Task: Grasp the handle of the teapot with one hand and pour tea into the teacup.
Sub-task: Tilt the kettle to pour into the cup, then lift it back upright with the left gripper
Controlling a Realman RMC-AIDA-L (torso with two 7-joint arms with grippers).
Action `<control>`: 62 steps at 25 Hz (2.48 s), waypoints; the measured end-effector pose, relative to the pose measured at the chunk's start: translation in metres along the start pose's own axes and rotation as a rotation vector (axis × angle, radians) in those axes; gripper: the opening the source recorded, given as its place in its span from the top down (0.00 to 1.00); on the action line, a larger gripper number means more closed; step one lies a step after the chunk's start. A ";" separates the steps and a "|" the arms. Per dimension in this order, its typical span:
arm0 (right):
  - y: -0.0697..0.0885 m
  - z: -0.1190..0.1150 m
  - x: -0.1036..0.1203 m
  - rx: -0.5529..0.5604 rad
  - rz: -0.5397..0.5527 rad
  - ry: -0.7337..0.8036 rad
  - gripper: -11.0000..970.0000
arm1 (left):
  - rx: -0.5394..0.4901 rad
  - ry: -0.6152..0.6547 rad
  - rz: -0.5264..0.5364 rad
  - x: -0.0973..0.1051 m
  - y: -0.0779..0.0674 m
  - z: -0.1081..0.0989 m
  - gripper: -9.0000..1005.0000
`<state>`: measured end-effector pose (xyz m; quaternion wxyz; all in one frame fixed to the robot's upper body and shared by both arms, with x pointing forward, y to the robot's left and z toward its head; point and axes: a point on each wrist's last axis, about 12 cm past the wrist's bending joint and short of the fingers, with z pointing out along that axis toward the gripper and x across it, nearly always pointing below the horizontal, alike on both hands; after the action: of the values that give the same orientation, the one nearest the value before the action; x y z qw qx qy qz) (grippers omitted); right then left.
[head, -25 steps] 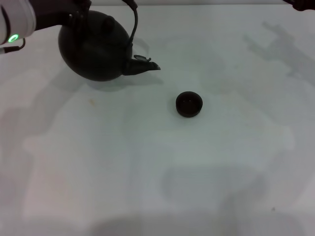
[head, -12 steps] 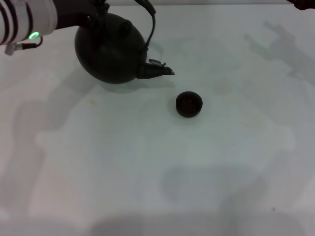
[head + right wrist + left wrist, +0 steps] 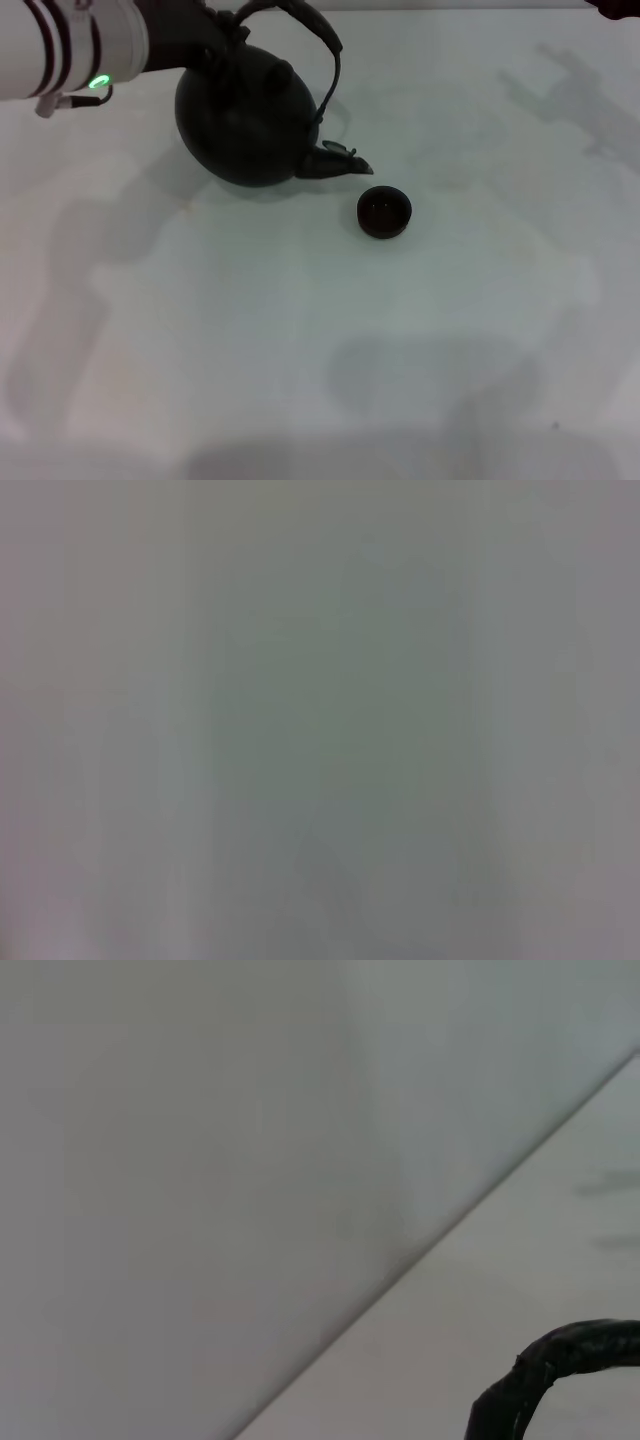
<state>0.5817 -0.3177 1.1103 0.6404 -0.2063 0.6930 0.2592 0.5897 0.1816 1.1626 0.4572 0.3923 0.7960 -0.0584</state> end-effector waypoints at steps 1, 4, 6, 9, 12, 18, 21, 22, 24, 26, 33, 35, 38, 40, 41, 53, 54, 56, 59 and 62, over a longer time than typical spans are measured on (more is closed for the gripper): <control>0.000 0.000 0.000 0.000 0.001 0.000 0.13 | 0.003 0.006 0.007 0.000 -0.002 0.001 0.85; 0.000 0.000 0.001 0.000 0.003 0.001 0.13 | 0.005 0.023 0.026 -0.001 -0.006 0.003 0.85; 0.000 0.000 0.002 0.001 0.006 0.003 0.13 | 0.008 0.031 0.038 -0.003 -0.008 0.005 0.85; 0.000 -0.001 0.003 0.001 0.010 0.005 0.13 | 0.019 0.034 0.057 -0.007 -0.012 0.007 0.85; 0.001 -0.001 0.003 0.002 0.011 0.006 0.13 | 0.019 0.036 0.074 -0.010 -0.014 0.008 0.85; 0.001 -0.001 0.003 0.002 0.011 0.006 0.13 | 0.017 0.054 0.109 -0.016 -0.017 0.009 0.85; 0.001 -0.001 0.003 0.002 0.010 0.006 0.13 | 0.016 0.062 0.130 -0.020 -0.018 0.011 0.85; 0.000 -0.001 0.003 0.002 0.010 0.006 0.13 | 0.016 0.063 0.135 -0.021 -0.019 0.011 0.85; 0.000 -0.001 0.003 0.004 0.009 0.007 0.13 | 0.017 0.068 0.154 -0.023 -0.020 0.012 0.85; 0.000 -0.001 0.004 0.007 0.007 0.008 0.13 | 0.016 0.072 0.172 -0.025 -0.022 0.013 0.85; 0.000 -0.001 0.006 0.010 0.009 0.014 0.13 | 0.007 0.096 0.219 -0.032 -0.025 0.015 0.85; 0.000 -0.001 0.006 0.012 0.008 0.015 0.13 | 0.004 0.094 0.226 -0.035 -0.026 0.016 0.85; -0.001 -0.002 0.007 0.018 0.009 0.019 0.13 | 0.002 0.095 0.232 -0.038 -0.026 0.016 0.85; -0.001 -0.002 0.007 0.020 0.009 0.020 0.13 | 0.000 0.096 0.238 -0.039 -0.026 0.016 0.85; -0.001 -0.002 0.007 0.020 0.009 0.020 0.13 | -0.003 0.097 0.240 -0.039 -0.026 0.015 0.85; -0.002 0.001 0.009 0.031 0.002 0.028 0.13 | -0.005 0.094 0.238 -0.041 -0.026 0.015 0.85; -0.002 0.001 0.009 0.031 0.003 0.028 0.13 | -0.005 0.093 0.238 -0.041 -0.026 0.015 0.85; -0.002 0.001 0.009 0.032 0.003 0.029 0.13 | -0.005 0.094 0.238 -0.041 -0.026 0.015 0.85; -0.002 0.001 0.009 0.033 0.003 0.029 0.13 | -0.004 0.095 0.238 -0.041 -0.026 0.015 0.85; -0.002 0.001 0.009 0.033 0.004 0.029 0.13 | -0.002 0.097 0.239 -0.040 -0.027 0.015 0.85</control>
<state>0.5828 -0.3187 1.1010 0.6328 -0.1982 0.7069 0.2461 0.5927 0.1335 1.1779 0.4224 0.4863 0.7648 0.0162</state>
